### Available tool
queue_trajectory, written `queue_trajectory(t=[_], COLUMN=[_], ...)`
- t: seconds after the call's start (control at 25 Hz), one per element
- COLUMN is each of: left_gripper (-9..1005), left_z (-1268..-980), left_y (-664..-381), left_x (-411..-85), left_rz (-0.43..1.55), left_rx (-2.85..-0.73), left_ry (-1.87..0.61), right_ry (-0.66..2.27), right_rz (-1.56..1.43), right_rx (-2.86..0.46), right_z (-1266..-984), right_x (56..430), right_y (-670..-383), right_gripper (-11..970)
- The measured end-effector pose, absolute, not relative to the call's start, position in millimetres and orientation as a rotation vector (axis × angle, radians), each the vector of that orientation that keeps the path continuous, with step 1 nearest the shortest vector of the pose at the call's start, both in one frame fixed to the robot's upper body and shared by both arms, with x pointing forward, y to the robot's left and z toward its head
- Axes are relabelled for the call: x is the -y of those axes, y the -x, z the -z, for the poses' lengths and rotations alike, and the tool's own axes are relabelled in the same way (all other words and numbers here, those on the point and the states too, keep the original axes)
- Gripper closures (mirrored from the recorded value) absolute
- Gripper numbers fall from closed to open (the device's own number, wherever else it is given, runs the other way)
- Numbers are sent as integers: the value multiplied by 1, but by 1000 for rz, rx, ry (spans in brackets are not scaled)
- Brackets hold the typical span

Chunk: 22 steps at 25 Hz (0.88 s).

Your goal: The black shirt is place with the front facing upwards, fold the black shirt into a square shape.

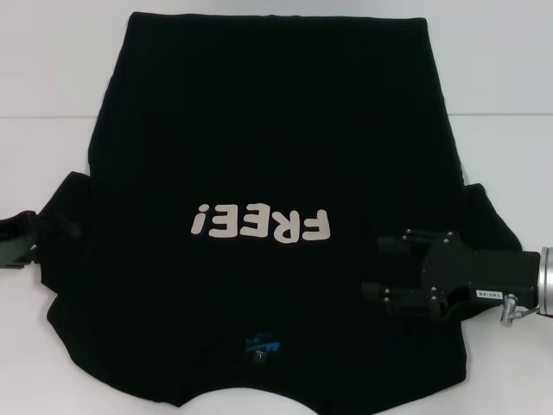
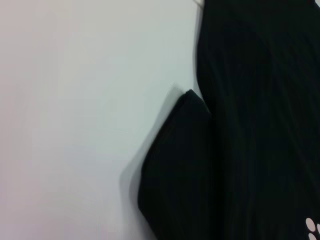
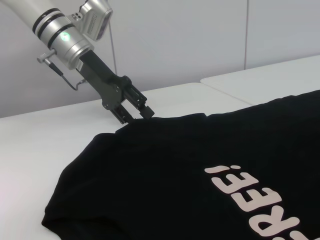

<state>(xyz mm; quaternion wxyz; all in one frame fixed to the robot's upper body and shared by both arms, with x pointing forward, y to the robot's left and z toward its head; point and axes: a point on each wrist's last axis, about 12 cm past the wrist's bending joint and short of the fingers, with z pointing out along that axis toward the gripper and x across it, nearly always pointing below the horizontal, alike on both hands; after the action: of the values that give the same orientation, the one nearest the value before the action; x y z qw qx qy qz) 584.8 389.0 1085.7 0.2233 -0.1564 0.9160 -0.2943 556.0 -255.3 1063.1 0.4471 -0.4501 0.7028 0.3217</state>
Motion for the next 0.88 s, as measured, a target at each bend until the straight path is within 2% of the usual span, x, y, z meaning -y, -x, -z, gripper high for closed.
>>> queue_trajectory(t=[0.24,0.44,0.56,0.88], left_gripper=[267,510,750,910], left_z=[-1086,-1086,-1087,-1087], left_y=[-586,-586,-586,-586], left_x=[-389,-389,-390,-393], left_rz=[796,790,785,766], left_rx=[-2534,-2538,-2537,-2532], left_ry=[419,414,412,409], right_ry=[1117,1126,1125,1124], right_rz=[-799,-798,-798,-801], right_rx=[-1740,-1745,-1747,-1750], right_z=[-1063,-1062,-1062,-1061], right_x=[255,255,256,257], right_y=[-556,-555,-554,-553], right_gripper=[157,157,158,158])
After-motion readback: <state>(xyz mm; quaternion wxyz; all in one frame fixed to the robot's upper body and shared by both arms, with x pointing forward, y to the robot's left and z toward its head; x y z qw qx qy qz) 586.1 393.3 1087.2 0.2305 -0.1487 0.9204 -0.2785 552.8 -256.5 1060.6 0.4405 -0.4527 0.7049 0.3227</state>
